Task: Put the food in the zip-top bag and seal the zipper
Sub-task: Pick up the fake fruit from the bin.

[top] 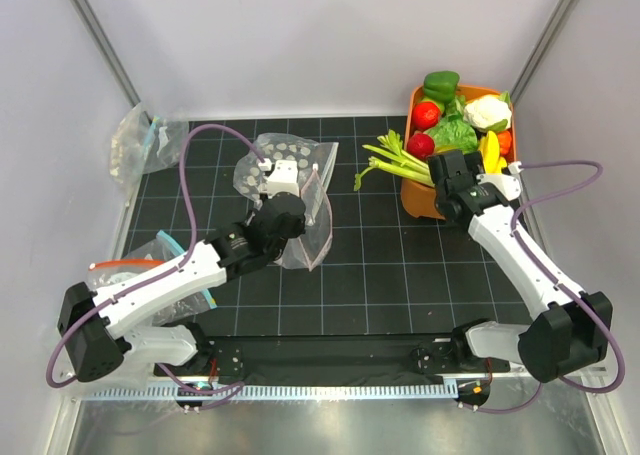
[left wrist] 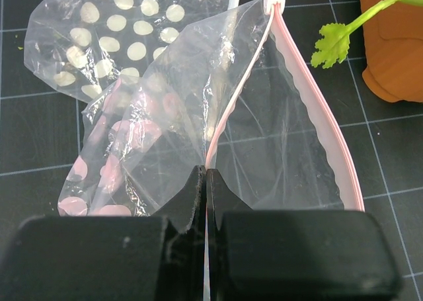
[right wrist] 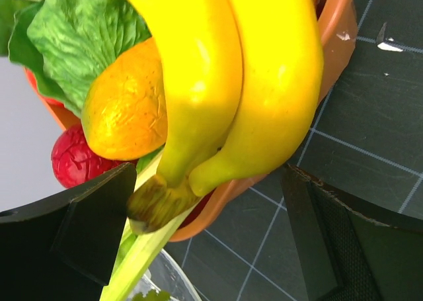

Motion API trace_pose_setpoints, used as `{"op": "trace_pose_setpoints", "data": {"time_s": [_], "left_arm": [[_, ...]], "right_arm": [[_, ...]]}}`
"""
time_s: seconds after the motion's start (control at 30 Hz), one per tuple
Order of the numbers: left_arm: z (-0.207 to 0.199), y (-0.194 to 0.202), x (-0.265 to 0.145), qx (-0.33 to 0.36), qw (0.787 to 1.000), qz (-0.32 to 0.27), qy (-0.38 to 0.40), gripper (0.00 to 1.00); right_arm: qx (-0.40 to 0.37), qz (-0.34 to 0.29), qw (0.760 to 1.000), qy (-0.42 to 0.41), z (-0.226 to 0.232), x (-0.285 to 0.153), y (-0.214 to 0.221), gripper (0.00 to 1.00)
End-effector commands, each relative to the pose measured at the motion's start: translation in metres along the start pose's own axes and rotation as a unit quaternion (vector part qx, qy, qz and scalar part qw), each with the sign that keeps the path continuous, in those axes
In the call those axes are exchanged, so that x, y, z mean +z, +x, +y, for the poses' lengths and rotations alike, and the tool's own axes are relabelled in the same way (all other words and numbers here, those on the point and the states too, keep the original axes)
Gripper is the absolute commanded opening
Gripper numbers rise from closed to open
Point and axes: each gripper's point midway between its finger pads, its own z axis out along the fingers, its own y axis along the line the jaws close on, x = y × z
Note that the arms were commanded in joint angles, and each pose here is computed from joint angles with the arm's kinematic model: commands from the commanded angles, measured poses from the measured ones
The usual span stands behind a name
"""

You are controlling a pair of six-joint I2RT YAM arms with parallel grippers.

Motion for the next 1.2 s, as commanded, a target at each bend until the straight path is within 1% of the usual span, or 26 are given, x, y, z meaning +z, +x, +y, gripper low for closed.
{"op": "trace_pose_setpoints", "data": {"time_s": [0.0, 0.13, 0.3, 0.37, 0.43, 0.53, 0.63, 0.67, 0.7, 0.77, 0.8, 0.83, 0.87, 0.9, 0.93, 1.0, 1.03, 1.07, 1.17], "left_arm": [[-0.005, -0.012, 0.002, -0.013, 1.0, -0.019, 0.004, 0.0], [-0.006, -0.011, 0.003, -0.011, 1.0, -0.017, 0.005, 0.0], [-0.007, -0.011, 0.004, -0.011, 1.0, -0.015, 0.006, 0.0], [-0.008, -0.011, 0.003, -0.011, 1.0, -0.015, 0.007, 0.0], [-0.007, -0.011, 0.003, -0.011, 1.0, -0.015, 0.007, 0.0], [-0.007, -0.011, 0.003, -0.011, 1.0, -0.015, 0.006, 0.0], [-0.008, -0.011, 0.003, -0.011, 1.0, -0.014, 0.008, 0.0], [-0.008, -0.01, 0.004, -0.01, 1.0, -0.013, 0.008, 0.0], [-0.008, -0.011, 0.004, -0.011, 1.0, -0.014, 0.009, 0.0], [-0.01, -0.011, 0.004, -0.011, 1.0, -0.012, 0.011, 0.0], [-0.01, -0.01, 0.004, -0.01, 1.0, -0.012, 0.01, 0.0], [-0.01, -0.01, 0.004, -0.01, 1.0, -0.011, 0.011, 0.0], [-0.01, -0.011, 0.004, -0.01, 1.0, -0.012, 0.011, 0.0], [-0.009, -0.01, 0.004, -0.009, 1.0, -0.011, 0.01, 0.0], [-0.009, -0.01, 0.004, -0.01, 1.0, -0.011, 0.01, 0.0], [-0.008, -0.011, 0.003, -0.01, 1.0, -0.012, 0.01, 0.0], [-0.008, -0.012, 0.003, -0.011, 1.0, -0.014, 0.01, 0.0], [-0.008, -0.011, 0.003, -0.01, 1.0, -0.013, 0.009, 0.0], [-0.007, -0.011, 0.003, -0.008, 1.0, -0.013, 0.008, 0.0]], "right_arm": [[0.049, -0.022, 0.998, -0.01, 0.011, 0.002, -0.015, 1.0], [0.048, -0.036, 0.998, -0.006, 0.012, 0.005, -0.028, 0.99], [0.053, -0.054, 0.997, 0.0, 0.009, 0.008, -0.041, 0.79], [0.06, -0.061, 0.996, -0.002, 0.008, 0.006, -0.045, 0.69], [0.062, -0.068, 0.996, -0.002, 0.007, 0.005, -0.048, 0.68], [0.064, -0.077, 0.995, -0.006, 0.01, -0.001, -0.057, 0.61], [0.066, -0.094, 0.993, -0.012, 0.013, -0.008, -0.069, 0.46], [0.067, -0.101, 0.993, -0.013, 0.014, -0.009, -0.074, 0.36], [0.071, -0.104, 0.992, -0.019, 0.015, -0.013, -0.078, 0.31], [0.069, -0.115, 0.991, -0.023, 0.017, -0.017, -0.085, 0.24], [0.069, -0.117, 0.99, -0.027, 0.018, -0.019, -0.088, 0.23], [0.07, -0.119, 0.99, -0.033, 0.02, -0.022, -0.091, 0.19], [0.053, -0.118, 0.991, -0.036, 0.021, -0.023, -0.092, 0.15], [0.052, -0.118, 0.991, -0.042, 0.025, -0.026, -0.093, 0.13], [0.049, -0.117, 0.991, -0.045, 0.025, -0.027, -0.094, 0.08], [0.039, -0.122, 0.991, -0.047, 0.026, -0.03, -0.098, 0.04], [0.037, -0.124, 0.99, -0.052, 0.026, -0.034, -0.102, 0.01], [0.032, -0.125, 0.99, -0.056, 0.027, -0.036, -0.103, 0.01], [-0.049, -0.099, 0.989, -0.1, 0.039, -0.042, -0.095, 0.01]]}}
